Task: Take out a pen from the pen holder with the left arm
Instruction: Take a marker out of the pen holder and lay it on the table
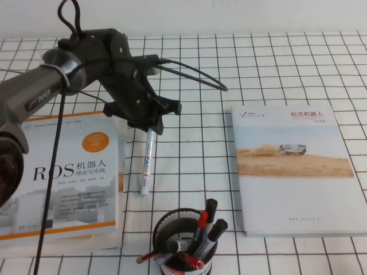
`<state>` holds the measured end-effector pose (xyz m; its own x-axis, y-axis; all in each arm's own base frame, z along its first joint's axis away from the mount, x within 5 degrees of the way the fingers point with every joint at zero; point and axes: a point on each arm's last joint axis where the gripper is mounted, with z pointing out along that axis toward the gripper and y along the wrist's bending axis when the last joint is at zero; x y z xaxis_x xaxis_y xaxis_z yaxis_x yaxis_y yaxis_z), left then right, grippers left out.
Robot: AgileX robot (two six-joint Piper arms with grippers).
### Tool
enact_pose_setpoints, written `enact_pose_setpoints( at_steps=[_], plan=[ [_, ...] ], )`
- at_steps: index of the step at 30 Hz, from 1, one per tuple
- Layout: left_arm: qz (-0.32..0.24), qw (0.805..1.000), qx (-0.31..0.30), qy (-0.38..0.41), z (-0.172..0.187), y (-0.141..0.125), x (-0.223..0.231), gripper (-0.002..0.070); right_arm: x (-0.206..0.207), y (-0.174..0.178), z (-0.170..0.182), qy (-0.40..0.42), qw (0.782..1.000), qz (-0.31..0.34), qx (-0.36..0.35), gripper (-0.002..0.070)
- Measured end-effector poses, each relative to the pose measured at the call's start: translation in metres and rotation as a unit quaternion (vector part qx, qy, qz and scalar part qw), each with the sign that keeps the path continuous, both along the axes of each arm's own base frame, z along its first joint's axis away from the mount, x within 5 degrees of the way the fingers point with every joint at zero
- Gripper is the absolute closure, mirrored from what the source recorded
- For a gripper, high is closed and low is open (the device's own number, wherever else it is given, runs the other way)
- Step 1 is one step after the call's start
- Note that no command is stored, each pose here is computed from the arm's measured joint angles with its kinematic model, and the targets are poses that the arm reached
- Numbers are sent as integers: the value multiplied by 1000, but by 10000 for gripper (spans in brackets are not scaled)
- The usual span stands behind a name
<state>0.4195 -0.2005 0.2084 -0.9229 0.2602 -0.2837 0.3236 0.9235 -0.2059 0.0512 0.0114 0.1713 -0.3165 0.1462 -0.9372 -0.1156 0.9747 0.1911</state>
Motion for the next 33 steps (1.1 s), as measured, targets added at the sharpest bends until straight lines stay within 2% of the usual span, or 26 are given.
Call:
enact_pose_setpoints(
  at_steps=[10,12,18,23,25,27,29,31,33],
  plan=[
    [-6,1000,-4,-23,-6,0,9,594,0,0,0,0,1000,0,0,689],
    [-11,1000,-3,-29,-6,0,10,549,0,0,0,0,1000,0,0,688],
    [-9,999,-9,-53,-5,-1,14,347,0,0,0,0,1000,0,0,689],
    [-2,994,-24,-104,22,3,7,309,0,0,0,0,1000,0,0,688],
    [3,990,-33,-134,36,8,-3,314,0,0,0,0,1000,0,0,689],
    [11,983,-47,-178,60,19,-24,350,0,0,0,0,1000,0,0,689],
    [17,973,-61,-221,79,29,-46,433,0,0,0,0,1000,0,0,688],
    [22,963,-71,-260,94,43,-74,552,0,0,0,0,1000,0,0,688],
    [26,951,-80,-296,107,56,-103,619,0,0,0,0,1000,0,0,688]
  ],
)
